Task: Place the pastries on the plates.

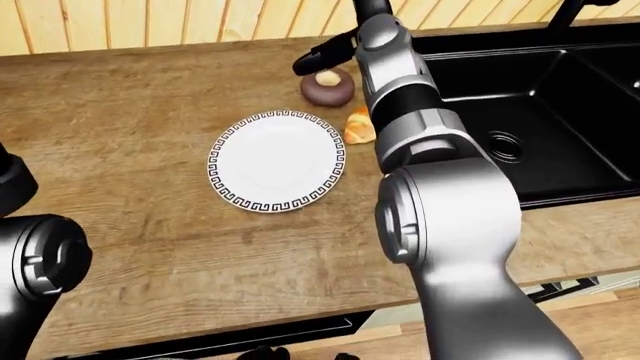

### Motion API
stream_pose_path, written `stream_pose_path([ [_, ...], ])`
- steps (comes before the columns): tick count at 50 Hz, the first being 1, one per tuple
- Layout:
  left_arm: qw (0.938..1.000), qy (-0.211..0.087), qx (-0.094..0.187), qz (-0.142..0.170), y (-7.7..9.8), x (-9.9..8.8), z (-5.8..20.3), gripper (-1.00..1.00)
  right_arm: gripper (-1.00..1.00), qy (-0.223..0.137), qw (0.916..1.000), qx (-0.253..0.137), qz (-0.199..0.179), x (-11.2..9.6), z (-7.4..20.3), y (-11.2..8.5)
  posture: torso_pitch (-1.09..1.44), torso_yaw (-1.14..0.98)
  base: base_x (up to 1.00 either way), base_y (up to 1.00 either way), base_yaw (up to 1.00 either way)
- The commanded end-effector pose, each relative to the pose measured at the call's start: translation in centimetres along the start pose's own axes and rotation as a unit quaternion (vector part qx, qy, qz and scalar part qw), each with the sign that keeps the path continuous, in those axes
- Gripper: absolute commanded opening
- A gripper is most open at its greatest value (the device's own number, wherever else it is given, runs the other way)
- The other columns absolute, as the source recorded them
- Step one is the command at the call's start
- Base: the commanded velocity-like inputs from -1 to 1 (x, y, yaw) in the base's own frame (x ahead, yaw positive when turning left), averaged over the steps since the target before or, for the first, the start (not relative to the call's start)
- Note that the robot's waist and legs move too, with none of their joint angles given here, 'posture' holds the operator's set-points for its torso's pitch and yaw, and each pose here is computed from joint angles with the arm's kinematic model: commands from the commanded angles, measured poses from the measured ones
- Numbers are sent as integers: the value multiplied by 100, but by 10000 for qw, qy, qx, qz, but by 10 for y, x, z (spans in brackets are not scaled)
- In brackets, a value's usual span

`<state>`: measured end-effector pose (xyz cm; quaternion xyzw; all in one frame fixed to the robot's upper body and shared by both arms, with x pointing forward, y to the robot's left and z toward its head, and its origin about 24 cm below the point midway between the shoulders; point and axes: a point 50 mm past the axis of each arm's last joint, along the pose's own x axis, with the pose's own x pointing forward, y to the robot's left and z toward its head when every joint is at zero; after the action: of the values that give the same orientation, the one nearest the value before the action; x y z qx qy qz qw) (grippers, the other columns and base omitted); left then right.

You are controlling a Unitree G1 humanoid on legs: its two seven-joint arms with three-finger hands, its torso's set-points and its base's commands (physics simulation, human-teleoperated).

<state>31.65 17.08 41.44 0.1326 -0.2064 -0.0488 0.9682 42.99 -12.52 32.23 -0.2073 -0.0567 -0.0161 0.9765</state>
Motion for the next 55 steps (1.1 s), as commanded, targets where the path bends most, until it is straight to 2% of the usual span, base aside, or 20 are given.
stream_pose_path([
  [1,9990,-439,80,73,3,-4,20,100,100,-500,9986,-109,-166,-3,31,-10,27,0,0,0,0],
  [5,9989,-451,90,63,3,-4,20,100,100,-442,9985,-267,-165,-3,31,-10,29,0,0,0,0],
  [12,9990,-440,97,52,2,-4,18,100,100,-375,9987,-289,-169,-3,28,-9,33,0,0,0,0],
  [13,9990,-429,114,38,2,-5,18,100,100,-364,9976,-554,-221,-3,27,-7,33,0,0,0,0],
  [16,9990,-436,108,32,2,-5,18,100,100,-317,9973,-617,-260,-3,26,-7,35,0,0,0,0],
  [17,9990,-433,126,47,3,-5,18,100,100,-179,9955,-865,-341,-2,23,-7,36,0,0,0,0],
  [28,9990,-435,134,48,3,-6,17,100,100,-229,9959,-713,-506,-2,22,-5,42,0,0,0,0],
  [29,9990,-435,134,43,3,-7,17,100,100,-225,9943,-690,-782,-3,20,-7,42,0,0,0,0],
  [31,9990,-437,113,55,3,-7,17,100,100,-233,9942,-665,-813,-3,20,-8,43,0,0,0,0],
  [33,9990,-422,133,30,2,-8,16,100,100,-299,9915,-401,-1201,-4,23,-11,44,0,0,0,0],
  [35,9990,-422,131,32,2,-9,16,100,100,-311,9907,-342,-1280,-4,23,-13,46,0,0,0,0],
  [37,9990,-415,127,38,2,-9,16,100,100,-247,9855,188,-1668,-5,22,-18,46,0,0,0,0],
  [40,9990,-423,120,28,1,-9,16,100,100,-247,9831,320,-1787,-5,20,-17,46,0,0,0,0],
  [44,9990,-437,124,12,2,-11,18,100,100,-211,9850,225,-1698,-5,18,-12,46,0,0,0,0],
  [47,9990,-437,125,9,2,-11,18,100,100,-206,9886,25,-1493,-4,16,-10,46,0,0,0,0],
  [55,9988,-459,137,15,3,-10,21,100,100,-206,9910,-231,-1304,-3,19,-11,46,0,0,0,0],
])
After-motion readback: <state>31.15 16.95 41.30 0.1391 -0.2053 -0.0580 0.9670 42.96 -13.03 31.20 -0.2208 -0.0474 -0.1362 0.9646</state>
